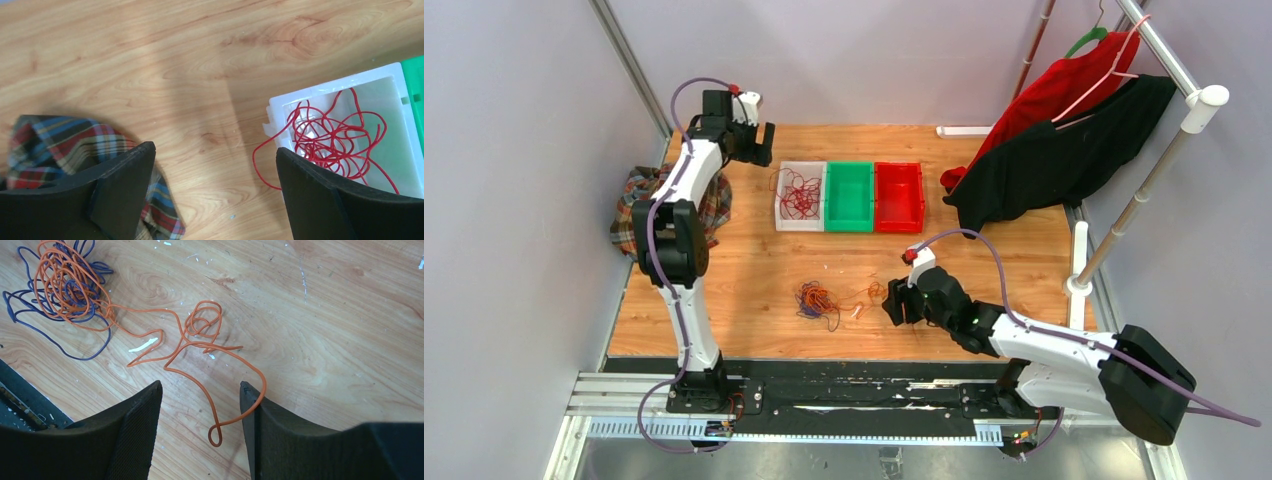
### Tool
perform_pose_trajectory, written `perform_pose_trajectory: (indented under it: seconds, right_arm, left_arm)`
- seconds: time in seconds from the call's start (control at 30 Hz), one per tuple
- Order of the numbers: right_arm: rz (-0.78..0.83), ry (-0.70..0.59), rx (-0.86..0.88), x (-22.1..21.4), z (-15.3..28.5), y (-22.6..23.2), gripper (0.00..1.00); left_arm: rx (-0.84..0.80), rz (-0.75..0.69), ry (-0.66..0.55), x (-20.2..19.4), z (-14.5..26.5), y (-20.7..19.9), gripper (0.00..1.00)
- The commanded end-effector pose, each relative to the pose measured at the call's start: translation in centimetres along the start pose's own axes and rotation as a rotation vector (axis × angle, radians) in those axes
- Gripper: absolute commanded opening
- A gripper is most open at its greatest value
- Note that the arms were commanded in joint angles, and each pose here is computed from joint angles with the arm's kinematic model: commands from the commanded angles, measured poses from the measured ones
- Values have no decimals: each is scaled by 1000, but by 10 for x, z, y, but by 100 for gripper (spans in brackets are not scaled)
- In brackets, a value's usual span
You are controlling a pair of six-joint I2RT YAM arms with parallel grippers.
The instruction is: Untangle the cables
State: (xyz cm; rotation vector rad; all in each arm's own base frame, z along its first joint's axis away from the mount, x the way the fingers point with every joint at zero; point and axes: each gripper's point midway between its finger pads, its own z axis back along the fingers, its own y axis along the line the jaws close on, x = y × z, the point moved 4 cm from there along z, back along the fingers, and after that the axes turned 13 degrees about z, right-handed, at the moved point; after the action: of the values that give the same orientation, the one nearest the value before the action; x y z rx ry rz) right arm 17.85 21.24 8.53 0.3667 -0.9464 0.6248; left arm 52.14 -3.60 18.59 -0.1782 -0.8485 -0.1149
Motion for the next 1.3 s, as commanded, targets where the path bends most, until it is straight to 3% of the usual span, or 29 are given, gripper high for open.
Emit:
perform_pose_trajectory:
  seconds: [0.0,0.3,0.6,0.77,0.87,1.1,1.27]
  right_arm:
    - [-19,-5,-9,1,-2,-3,58]
    - [-20,19,-16,-4,-4,-4,58]
    - [-24,36,-10,-6,-8,-2,56]
    - [-30,44,-8,-7,-10,-1,55]
    - [-32,45,-5,-6,-11,0,54]
    - [-30,41,0,-5,-11,0,54]
    - [-28,40,7,-5,-11,1,53]
  left_arm:
    - [-133,148,25,-12,-24,-8,93]
    - [-344,256,111,-39,-47,-26,63]
    - [-416,410,118,-53,-56,-13,55]
    - [-433,426,79,-47,-54,-11,31]
    - [-436,432,56,-42,-51,-12,25]
    - [-339,345,16,-36,-39,-3,17]
    - [-283,259,-43,-26,-22,-3,21]
